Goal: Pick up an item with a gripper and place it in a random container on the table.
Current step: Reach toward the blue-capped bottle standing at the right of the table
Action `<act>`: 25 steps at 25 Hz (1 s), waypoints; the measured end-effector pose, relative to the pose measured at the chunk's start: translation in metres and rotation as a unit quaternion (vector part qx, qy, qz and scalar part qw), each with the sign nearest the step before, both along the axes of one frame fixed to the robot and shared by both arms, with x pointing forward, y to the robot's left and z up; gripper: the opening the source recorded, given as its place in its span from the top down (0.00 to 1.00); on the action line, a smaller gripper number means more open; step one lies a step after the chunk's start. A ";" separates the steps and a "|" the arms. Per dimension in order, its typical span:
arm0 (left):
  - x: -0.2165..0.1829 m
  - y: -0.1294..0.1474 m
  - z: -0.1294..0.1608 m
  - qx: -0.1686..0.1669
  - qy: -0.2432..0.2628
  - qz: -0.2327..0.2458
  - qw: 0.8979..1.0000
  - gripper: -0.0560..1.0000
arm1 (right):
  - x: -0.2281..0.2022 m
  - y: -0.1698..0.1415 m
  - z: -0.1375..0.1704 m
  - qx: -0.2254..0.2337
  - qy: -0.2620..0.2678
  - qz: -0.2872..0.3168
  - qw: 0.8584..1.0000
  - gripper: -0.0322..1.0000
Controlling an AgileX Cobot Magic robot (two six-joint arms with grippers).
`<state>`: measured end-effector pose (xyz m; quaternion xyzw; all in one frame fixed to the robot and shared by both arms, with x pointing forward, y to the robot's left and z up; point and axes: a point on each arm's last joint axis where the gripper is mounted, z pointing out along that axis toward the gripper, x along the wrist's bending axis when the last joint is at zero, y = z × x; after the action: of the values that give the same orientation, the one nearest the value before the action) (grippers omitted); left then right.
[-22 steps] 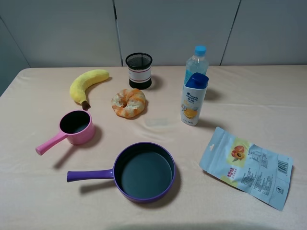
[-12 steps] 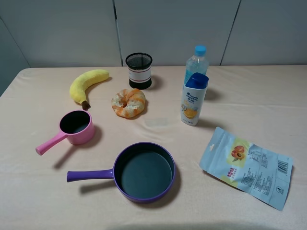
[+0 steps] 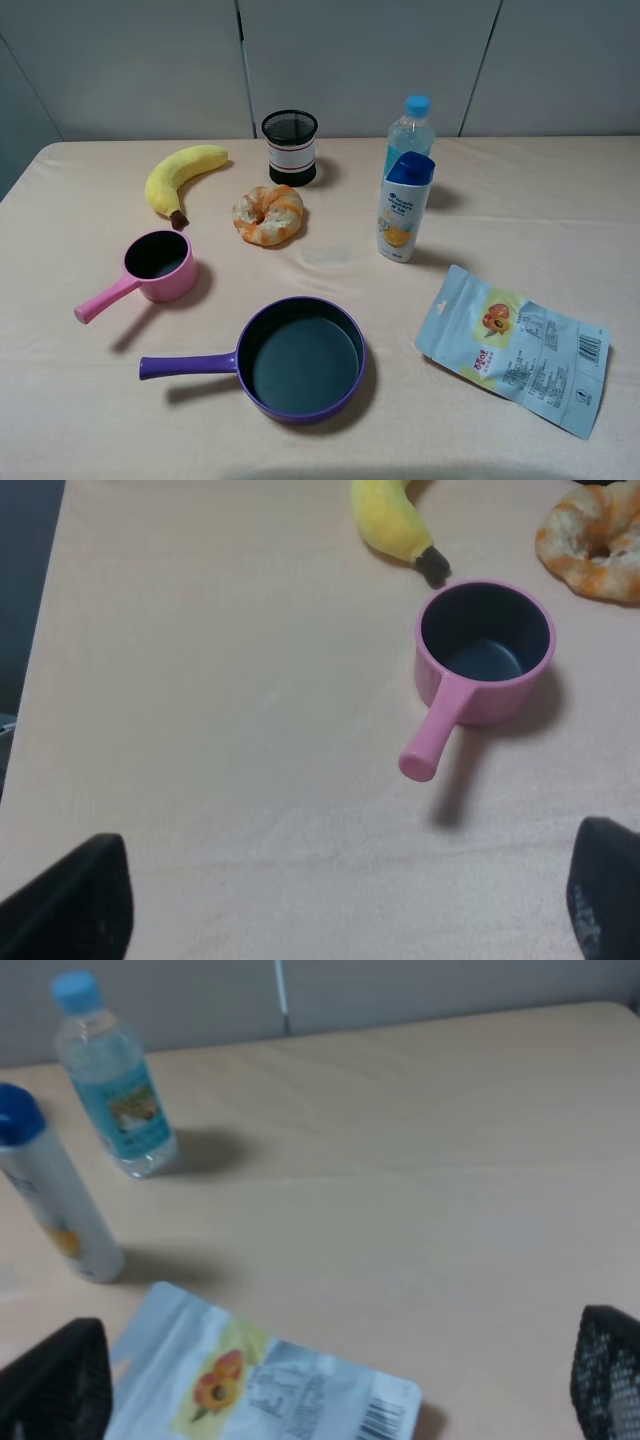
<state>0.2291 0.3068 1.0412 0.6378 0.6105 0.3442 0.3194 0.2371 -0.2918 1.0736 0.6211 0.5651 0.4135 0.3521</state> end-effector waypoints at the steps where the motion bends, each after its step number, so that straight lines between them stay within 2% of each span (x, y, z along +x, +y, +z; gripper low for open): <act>1: 0.000 0.000 0.000 0.000 0.000 0.000 1.000 0.12 | 0.003 0.000 0.004 0.003 0.006 0.002 1.000 0.30; 4: 0.000 0.000 0.000 0.000 0.000 0.000 1.000 0.12 | 0.013 0.001 0.015 0.003 0.025 0.009 1.000 0.30; 10: 0.000 0.000 0.000 0.000 0.000 0.000 1.000 0.12 | 0.038 0.003 0.037 -0.028 0.058 0.044 0.997 0.30; 25: 0.000 0.000 0.000 0.000 0.000 0.000 1.000 0.12 | 0.112 0.003 0.073 -0.094 0.128 0.116 0.980 0.30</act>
<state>0.2291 0.3068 1.0412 0.6378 0.6105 0.3442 0.3194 0.3492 -0.2892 1.1464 0.5636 0.7099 0.3134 0.2833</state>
